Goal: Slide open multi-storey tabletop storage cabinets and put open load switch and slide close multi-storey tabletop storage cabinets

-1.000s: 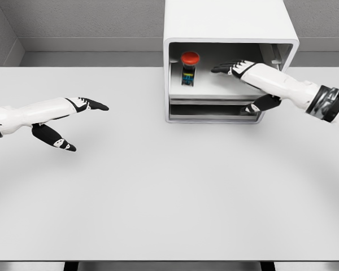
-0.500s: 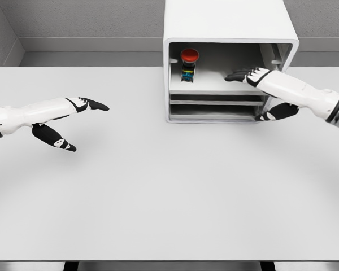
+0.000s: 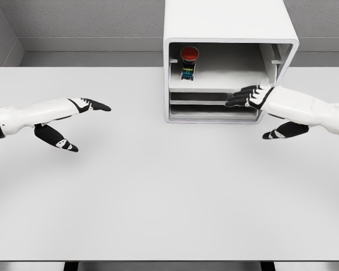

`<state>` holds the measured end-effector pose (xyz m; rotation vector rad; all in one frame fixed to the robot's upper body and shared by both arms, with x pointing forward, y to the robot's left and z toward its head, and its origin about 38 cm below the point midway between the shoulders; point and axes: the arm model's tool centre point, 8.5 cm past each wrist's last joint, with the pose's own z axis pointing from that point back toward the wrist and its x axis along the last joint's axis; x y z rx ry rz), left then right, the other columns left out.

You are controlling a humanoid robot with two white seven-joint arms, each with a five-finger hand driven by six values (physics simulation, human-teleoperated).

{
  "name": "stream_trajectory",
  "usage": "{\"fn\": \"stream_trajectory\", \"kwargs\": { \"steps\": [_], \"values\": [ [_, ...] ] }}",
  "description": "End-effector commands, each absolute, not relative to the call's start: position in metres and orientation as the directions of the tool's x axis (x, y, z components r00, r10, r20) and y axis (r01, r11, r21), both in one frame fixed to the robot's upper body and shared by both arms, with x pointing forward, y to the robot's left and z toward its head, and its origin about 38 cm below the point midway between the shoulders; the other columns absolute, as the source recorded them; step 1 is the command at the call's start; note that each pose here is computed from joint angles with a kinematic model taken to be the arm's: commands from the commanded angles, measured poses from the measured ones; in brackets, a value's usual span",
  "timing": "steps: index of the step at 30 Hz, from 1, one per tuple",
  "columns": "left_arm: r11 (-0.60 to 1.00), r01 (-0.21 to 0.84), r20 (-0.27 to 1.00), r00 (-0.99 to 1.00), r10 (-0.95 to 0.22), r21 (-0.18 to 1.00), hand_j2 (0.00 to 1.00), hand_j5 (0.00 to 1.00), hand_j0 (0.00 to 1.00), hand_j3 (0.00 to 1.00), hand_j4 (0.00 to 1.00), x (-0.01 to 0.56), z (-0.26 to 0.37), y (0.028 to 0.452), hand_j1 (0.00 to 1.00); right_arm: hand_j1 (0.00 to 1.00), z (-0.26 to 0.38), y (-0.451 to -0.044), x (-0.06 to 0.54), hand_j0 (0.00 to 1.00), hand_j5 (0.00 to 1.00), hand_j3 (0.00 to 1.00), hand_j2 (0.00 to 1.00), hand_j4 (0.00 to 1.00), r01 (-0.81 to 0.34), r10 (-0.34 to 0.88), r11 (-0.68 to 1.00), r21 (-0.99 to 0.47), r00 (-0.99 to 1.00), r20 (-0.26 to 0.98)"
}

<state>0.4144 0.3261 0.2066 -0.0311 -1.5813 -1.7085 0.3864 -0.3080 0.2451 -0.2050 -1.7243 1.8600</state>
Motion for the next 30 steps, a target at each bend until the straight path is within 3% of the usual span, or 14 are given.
{"fn": "stream_trajectory", "kwargs": {
  "steps": [1,4,19,30],
  "values": [
    [0.092,0.555,0.516,-0.683,-0.517,0.827,1.00,1.00,1.00,1.00,1.00,0.414,0.206,0.327,1.00,0.87,0.236,-0.305,0.384,0.87,0.87,0.87,0.87,0.87,-0.341,0.505,-0.006,-0.940,-0.812,0.291],
    [0.090,0.557,0.516,-0.682,-0.518,0.826,1.00,1.00,1.00,1.00,1.00,0.414,0.205,0.327,1.00,0.81,0.234,-0.305,0.384,0.81,0.81,0.81,0.81,0.81,-0.344,0.505,-0.006,-0.939,-0.811,0.295],
    [0.089,0.558,0.516,-0.681,-0.519,0.825,1.00,1.00,1.00,1.00,1.00,0.414,0.205,0.327,1.00,0.81,0.210,-0.308,0.419,0.81,0.81,0.81,0.81,0.81,-0.405,0.555,0.041,-0.914,-0.751,0.358],
    [0.091,0.557,0.517,-0.680,-0.520,0.825,1.00,1.00,1.00,1.00,1.00,0.414,0.205,0.327,1.00,0.82,0.186,-0.289,0.444,0.82,0.82,0.82,0.82,0.82,-0.447,0.568,0.052,-0.893,-0.723,0.394]
  ]
}}
